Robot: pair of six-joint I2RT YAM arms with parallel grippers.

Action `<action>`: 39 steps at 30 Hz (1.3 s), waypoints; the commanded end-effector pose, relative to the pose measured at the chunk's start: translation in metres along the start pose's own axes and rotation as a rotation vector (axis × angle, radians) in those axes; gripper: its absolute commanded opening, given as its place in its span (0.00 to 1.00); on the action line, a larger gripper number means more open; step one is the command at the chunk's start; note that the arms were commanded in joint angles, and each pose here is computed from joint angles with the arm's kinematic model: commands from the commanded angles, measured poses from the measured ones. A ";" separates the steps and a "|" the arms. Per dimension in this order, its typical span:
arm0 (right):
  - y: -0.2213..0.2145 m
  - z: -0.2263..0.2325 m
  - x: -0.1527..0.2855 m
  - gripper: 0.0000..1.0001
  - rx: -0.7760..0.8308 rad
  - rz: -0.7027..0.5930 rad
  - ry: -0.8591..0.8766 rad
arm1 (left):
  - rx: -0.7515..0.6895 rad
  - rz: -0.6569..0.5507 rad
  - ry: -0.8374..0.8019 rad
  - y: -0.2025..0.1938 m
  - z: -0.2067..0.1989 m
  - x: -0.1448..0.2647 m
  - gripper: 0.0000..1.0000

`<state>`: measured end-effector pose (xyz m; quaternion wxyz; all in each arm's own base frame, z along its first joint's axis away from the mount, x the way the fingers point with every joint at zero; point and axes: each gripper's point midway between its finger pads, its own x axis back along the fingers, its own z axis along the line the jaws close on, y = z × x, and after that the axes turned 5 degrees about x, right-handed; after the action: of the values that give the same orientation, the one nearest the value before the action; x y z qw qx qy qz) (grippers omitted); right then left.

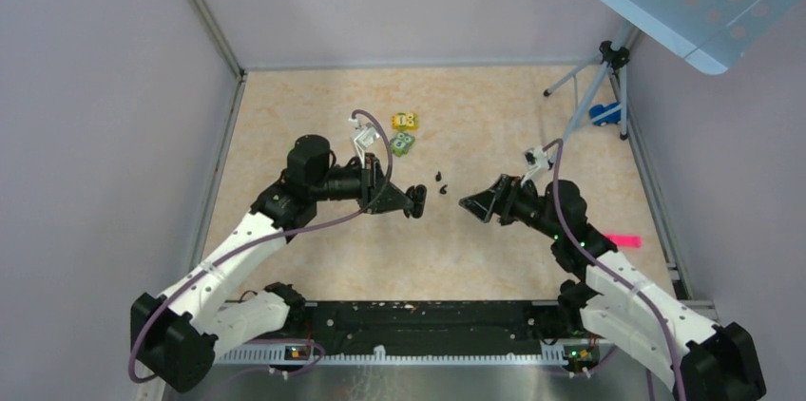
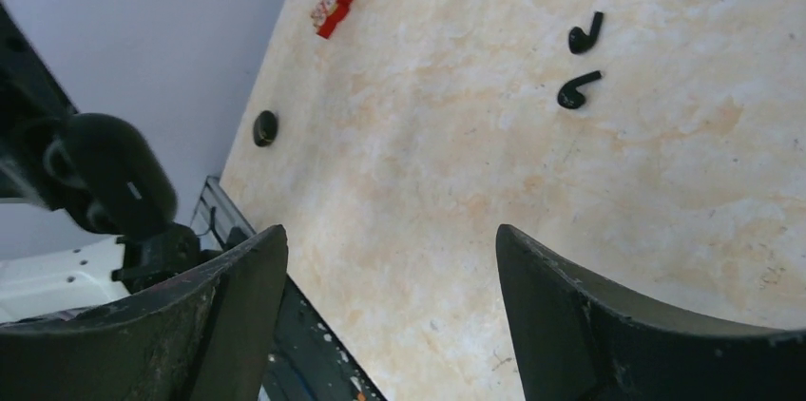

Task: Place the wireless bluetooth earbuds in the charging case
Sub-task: Close the charging case with the earbuds at the center of the board.

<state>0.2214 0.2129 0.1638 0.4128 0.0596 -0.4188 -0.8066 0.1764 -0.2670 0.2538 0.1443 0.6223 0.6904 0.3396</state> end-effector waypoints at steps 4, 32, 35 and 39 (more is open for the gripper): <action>0.034 0.062 0.024 0.79 0.016 -0.188 0.305 | -0.059 -0.042 -0.123 0.016 -0.023 -0.001 0.00; 0.023 0.169 0.063 0.87 0.185 -0.232 1.009 | -0.045 0.074 -0.338 0.013 -0.058 0.002 0.00; 0.020 0.168 0.056 0.87 0.172 -0.223 1.011 | -0.050 0.075 -0.352 0.014 -0.062 0.003 0.00; 0.022 0.167 0.048 0.87 0.179 -0.246 0.994 | -0.046 0.071 -0.348 0.014 -0.061 0.002 0.00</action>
<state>0.1437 0.2820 0.2460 0.5254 0.3899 -0.2269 -0.7215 0.1486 -0.2821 0.2848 0.2166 0.7021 0.6346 0.2395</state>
